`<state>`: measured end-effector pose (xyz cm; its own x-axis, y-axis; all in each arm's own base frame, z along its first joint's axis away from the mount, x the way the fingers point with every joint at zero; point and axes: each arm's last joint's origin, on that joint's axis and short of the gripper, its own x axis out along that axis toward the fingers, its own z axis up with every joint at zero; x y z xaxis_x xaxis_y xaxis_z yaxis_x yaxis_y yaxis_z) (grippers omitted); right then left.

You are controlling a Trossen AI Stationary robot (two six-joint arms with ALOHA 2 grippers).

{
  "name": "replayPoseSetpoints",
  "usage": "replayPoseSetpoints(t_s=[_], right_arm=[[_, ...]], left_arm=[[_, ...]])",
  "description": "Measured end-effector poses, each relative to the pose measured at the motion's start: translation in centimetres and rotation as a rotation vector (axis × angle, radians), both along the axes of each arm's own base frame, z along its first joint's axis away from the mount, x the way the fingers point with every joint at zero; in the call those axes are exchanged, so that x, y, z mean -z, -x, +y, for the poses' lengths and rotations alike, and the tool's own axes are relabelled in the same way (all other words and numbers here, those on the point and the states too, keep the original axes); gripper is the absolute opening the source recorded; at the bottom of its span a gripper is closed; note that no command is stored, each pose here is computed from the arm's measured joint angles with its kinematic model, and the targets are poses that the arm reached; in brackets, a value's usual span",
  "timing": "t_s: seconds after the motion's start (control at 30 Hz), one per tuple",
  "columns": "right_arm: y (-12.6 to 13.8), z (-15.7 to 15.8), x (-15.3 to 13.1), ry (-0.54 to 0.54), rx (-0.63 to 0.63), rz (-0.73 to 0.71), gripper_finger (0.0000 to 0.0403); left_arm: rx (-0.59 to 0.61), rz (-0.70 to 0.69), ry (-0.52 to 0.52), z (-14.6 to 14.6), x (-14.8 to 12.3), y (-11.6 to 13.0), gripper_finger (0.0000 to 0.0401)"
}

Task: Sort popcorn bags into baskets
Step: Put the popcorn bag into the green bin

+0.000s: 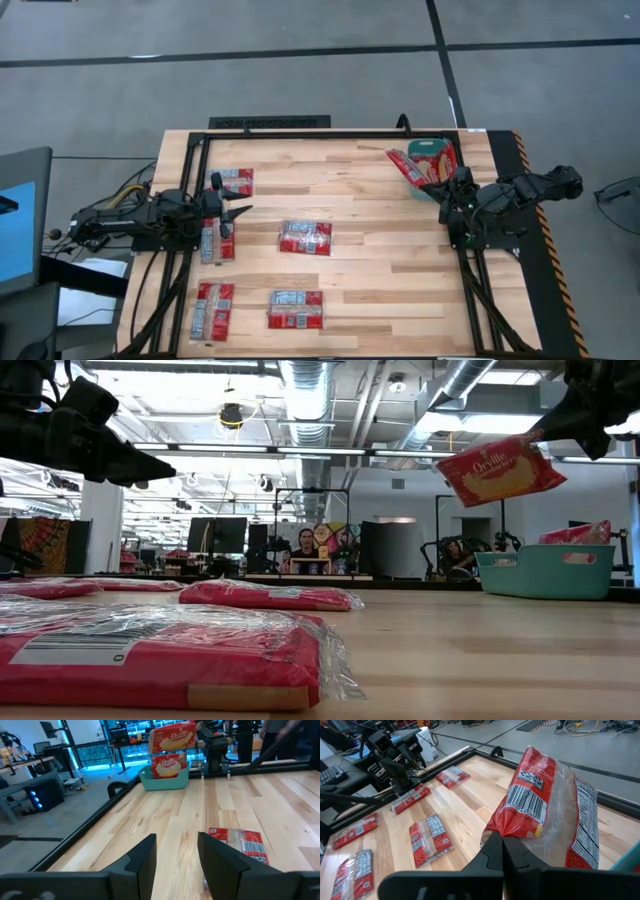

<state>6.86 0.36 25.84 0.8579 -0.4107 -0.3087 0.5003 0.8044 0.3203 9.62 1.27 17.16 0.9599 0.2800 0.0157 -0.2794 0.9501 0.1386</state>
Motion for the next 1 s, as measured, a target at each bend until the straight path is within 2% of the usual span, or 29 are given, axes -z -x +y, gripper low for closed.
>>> replayPoseSetpoints(t_s=[0.27, 0.57, 0.73, 0.9, 1.0], right_arm=[[-0.1, 0.0, -0.1, 0.0, 0.008, -0.005, 0.0002], [-1.6, 0.6, 0.5, -0.009, -0.02, 0.08, 0.0002], [-2.1, 0.8, -0.1, 0.003, -0.032, 0.028, 0.0002], [-1.1, 0.0, -0.5, 0.041, 0.074, 0.038, 0.0002], [-0.4, -0.6, -0.5, 0.021, 0.152, 0.041, 0.0002]], left_arm=[[0.0, 0.0, 0.0, 0.0, 0.0, 0.0, 0.0135], [0.0, 0.0, 0.0, 0.0, 0.0, 0.0, 0.0135], [0.001, 0.0, 0.0, 0.0, 0.0, 0.0, 0.0135], [0.0, 0.0, 0.0, 0.0, 0.0, 0.0, 0.0135], [0.001, 0.0, 0.0, 0.0, 0.0, 0.0, 0.0135]])
